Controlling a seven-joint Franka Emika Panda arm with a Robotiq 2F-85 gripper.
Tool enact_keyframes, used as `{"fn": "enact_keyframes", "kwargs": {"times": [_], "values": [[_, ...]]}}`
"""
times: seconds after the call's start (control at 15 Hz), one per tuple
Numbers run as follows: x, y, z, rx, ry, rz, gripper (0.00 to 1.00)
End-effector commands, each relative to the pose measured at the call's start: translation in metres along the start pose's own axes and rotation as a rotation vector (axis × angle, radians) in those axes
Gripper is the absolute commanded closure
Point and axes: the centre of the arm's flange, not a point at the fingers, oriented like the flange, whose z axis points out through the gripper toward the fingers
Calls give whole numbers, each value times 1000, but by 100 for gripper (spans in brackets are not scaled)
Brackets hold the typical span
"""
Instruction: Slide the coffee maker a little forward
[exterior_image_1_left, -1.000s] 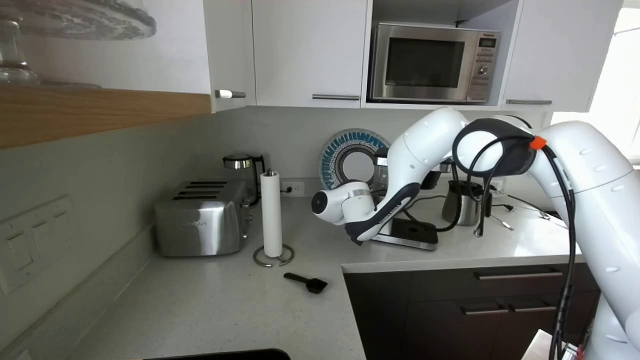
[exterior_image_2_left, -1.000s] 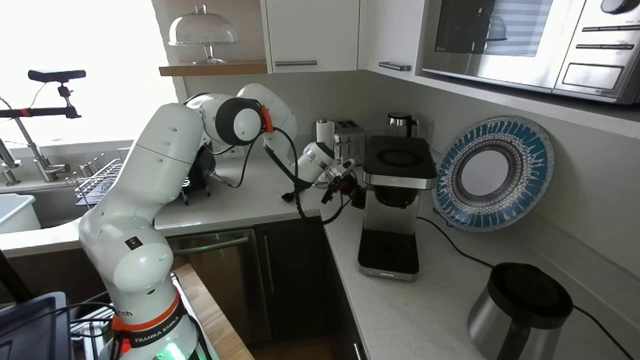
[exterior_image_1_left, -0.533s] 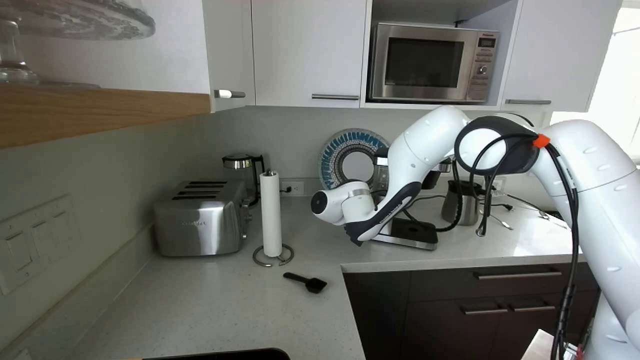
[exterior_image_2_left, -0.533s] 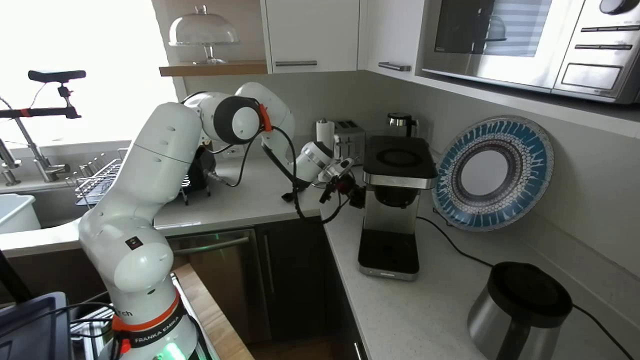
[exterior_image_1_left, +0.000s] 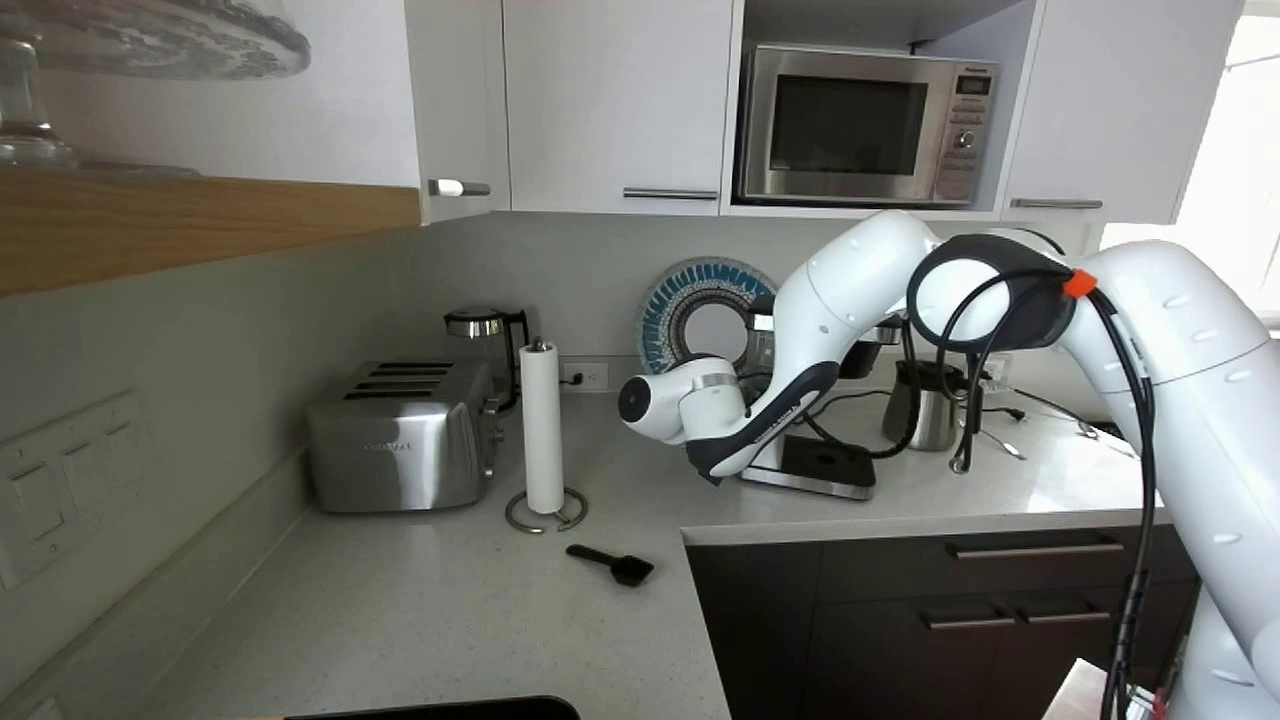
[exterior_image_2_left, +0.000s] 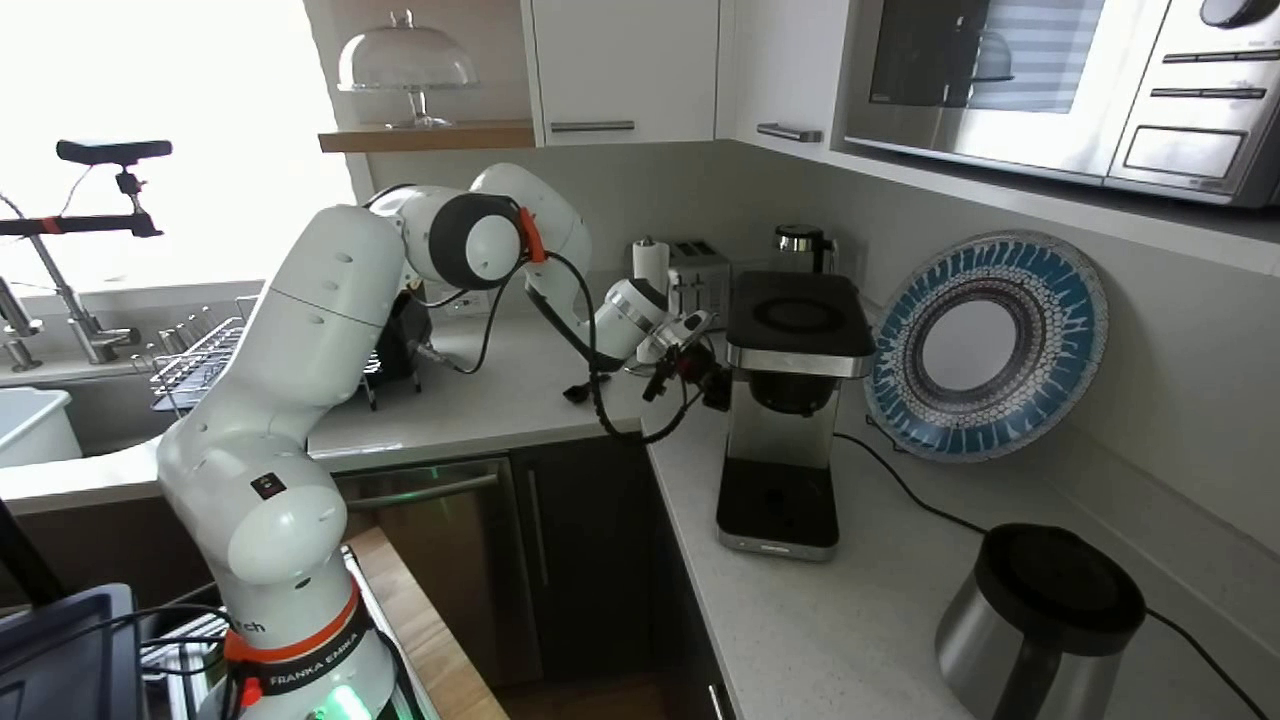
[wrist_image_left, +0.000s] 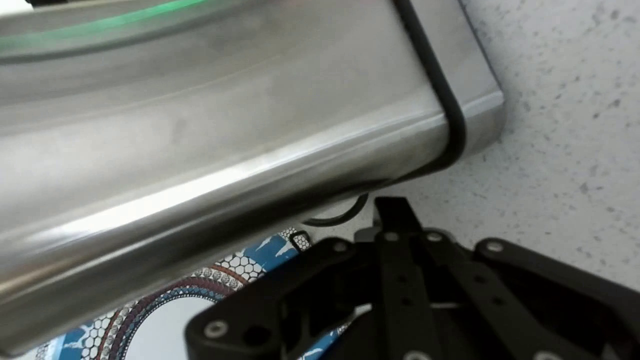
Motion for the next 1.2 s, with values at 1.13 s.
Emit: {"fn": "enact_keyframes", "kwargs": {"times": [1.13], "values": [[-2, -16, 47, -115, -247, -81, 100]]}}
